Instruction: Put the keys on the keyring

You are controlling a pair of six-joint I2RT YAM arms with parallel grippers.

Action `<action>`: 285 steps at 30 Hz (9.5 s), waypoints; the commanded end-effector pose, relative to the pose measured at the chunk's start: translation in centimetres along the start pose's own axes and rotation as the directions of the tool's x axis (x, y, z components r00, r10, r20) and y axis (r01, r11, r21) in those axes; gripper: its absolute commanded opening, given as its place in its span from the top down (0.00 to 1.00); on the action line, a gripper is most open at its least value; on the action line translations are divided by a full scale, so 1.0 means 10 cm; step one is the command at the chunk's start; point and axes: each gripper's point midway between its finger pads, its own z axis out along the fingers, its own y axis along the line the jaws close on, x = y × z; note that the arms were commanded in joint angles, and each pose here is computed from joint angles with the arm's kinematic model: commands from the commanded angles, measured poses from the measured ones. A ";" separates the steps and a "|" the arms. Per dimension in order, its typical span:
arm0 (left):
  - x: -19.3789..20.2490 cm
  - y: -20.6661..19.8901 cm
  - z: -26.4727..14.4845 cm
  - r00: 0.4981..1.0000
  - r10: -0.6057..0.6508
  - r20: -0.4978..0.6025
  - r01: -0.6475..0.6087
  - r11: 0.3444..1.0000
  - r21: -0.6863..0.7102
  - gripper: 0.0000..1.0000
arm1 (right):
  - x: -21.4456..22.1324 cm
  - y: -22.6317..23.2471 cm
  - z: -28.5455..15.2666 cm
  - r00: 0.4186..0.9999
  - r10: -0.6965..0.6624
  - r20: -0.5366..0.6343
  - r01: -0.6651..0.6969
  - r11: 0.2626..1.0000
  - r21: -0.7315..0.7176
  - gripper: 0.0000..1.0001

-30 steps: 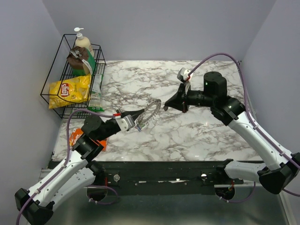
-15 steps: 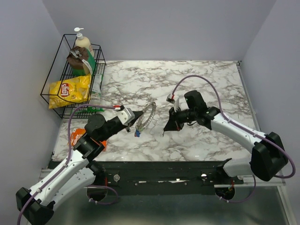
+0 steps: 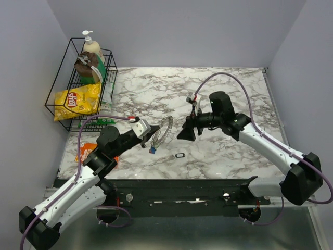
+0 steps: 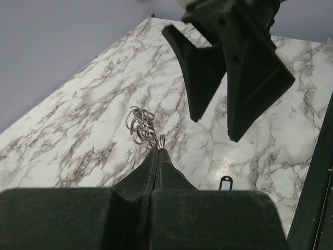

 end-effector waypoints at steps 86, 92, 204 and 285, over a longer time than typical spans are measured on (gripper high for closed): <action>-0.40 -0.40 0.14 0.992 0.073 0.106 -0.101 0.949 0.300 1.00 | -0.74 0.87 -0.08 0.953 -0.229 0.197 0.288 0.886 -0.363 0.69; -0.36 -0.39 0.12 0.994 0.068 0.089 -0.092 0.952 0.292 1.00 | -0.80 0.91 -0.16 0.941 -0.250 0.230 0.316 0.890 -0.328 0.68; -0.74 -0.14 -0.16 0.980 -0.111 0.165 0.066 0.964 0.256 0.42 | -0.79 0.92 -0.23 0.925 -0.285 0.250 0.343 0.909 -0.235 0.99; -0.61 -0.62 0.12 1.000 -0.028 -0.003 0.024 0.799 0.600 0.89 | -0.94 1.23 -0.49 0.624 -0.588 0.515 0.739 0.658 -0.145 0.99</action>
